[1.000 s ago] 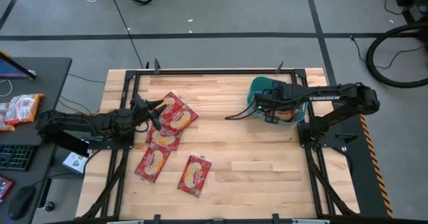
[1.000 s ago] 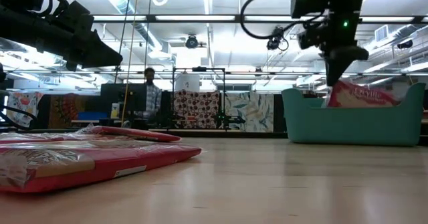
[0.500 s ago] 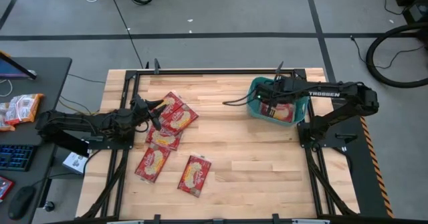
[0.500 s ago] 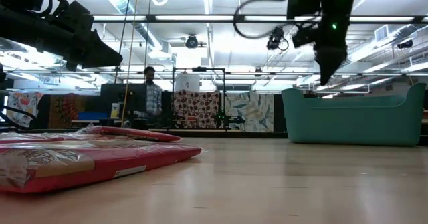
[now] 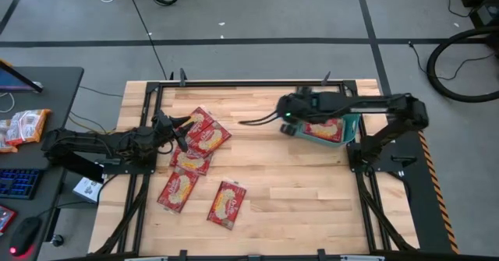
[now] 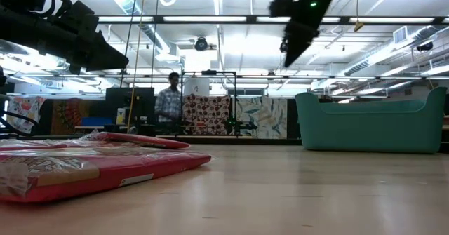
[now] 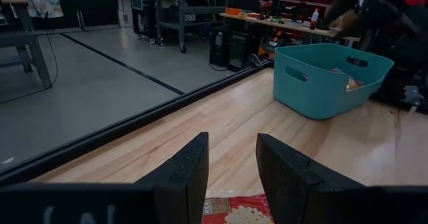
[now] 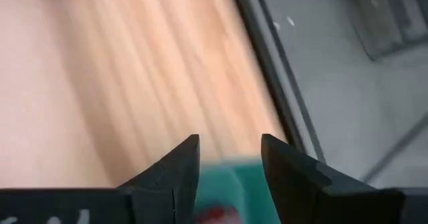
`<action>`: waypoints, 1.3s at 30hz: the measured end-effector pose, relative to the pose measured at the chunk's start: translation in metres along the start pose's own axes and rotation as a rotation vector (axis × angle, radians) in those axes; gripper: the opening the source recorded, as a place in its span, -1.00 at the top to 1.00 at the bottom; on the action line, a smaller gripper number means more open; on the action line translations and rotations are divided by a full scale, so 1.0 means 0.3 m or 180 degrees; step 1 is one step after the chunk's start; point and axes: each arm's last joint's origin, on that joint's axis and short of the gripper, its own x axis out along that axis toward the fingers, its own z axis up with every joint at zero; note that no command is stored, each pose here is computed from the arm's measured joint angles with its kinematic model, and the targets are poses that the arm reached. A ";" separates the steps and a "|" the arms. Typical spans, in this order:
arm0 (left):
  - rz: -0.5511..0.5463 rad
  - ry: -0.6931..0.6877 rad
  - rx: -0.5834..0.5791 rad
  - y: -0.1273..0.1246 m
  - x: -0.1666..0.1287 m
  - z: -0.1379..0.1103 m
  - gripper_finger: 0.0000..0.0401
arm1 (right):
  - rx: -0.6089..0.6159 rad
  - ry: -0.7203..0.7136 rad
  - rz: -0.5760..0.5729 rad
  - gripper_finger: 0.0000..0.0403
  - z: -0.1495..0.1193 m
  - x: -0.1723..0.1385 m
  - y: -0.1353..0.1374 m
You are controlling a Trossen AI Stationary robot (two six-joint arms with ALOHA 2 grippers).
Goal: Sort popcorn bags into baskets
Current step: Put the red popcorn bag into the green container
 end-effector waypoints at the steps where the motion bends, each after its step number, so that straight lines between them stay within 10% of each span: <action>1: 0.0000 0.0001 0.0001 0.000 0.000 0.000 0.35 | -0.0029 -0.0052 0.0080 0.18 0.022 0.017 0.019; 19: 0.0013 0.0431 0.0122 0.005 -0.014 0.020 0.35 | -0.0689 -0.1376 0.0707 0.18 0.223 0.338 0.480; 39: 0.0107 0.0445 0.0138 0.009 -0.015 0.018 0.35 | -0.1679 -0.1224 0.0546 0.18 0.379 0.548 0.731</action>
